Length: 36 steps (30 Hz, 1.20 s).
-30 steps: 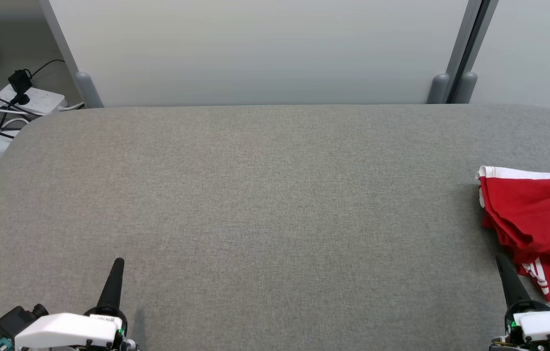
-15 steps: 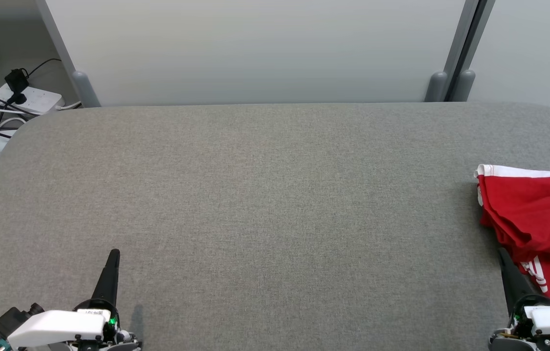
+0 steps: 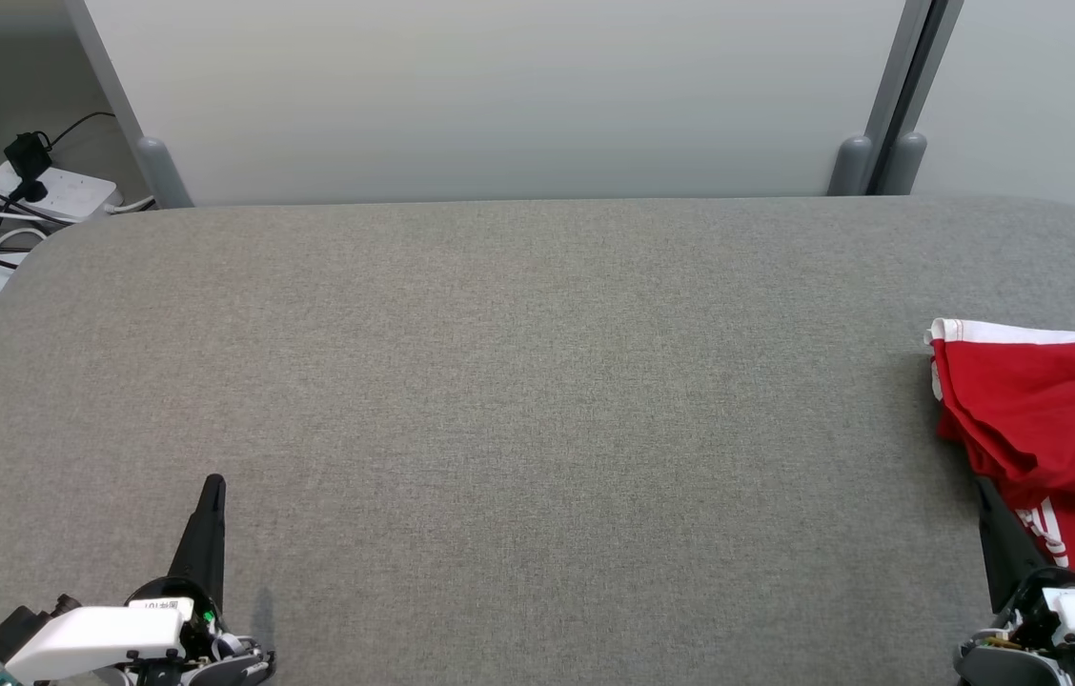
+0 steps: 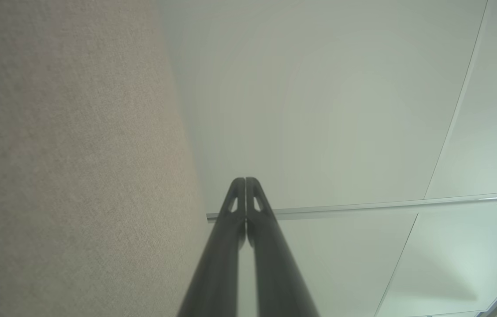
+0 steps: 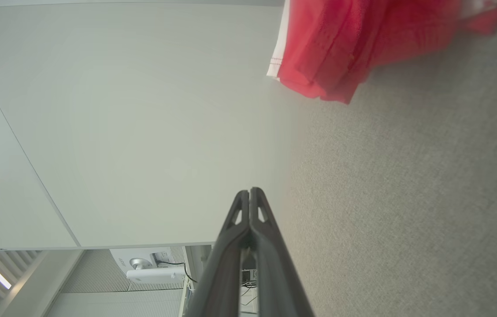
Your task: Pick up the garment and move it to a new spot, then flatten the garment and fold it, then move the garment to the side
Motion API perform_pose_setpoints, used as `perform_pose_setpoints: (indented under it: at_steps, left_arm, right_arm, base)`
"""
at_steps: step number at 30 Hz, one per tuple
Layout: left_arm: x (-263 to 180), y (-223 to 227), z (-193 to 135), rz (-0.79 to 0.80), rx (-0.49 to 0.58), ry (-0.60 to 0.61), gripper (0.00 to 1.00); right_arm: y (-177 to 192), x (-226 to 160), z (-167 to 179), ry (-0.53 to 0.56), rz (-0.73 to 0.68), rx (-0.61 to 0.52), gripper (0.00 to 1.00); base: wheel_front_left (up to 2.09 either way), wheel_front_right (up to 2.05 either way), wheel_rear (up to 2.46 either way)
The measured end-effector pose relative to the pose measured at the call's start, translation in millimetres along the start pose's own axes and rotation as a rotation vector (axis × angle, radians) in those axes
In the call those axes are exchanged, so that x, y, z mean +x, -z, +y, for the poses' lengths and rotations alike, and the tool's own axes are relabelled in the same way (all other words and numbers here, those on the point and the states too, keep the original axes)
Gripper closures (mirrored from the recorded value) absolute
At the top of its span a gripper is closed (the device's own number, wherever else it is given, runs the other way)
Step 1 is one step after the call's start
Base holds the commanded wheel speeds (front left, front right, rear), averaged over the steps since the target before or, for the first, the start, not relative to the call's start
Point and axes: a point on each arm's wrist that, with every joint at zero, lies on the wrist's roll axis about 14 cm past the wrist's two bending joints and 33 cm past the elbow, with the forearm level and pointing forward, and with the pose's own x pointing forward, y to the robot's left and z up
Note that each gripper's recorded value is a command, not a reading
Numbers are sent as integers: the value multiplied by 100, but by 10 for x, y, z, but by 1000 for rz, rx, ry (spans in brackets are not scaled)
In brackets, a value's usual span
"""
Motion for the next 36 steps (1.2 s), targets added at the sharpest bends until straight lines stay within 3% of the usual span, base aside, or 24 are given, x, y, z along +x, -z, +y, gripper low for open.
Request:
perform_pose_setpoints:
  at_steps: [36]
  left_arm:
    - [-1, -10, 0, -3, -6, 0, 100]
  right_arm:
    - [0, 12, 16, -5, 0, 0, 100]
  base:
    - [0, 0, 0]
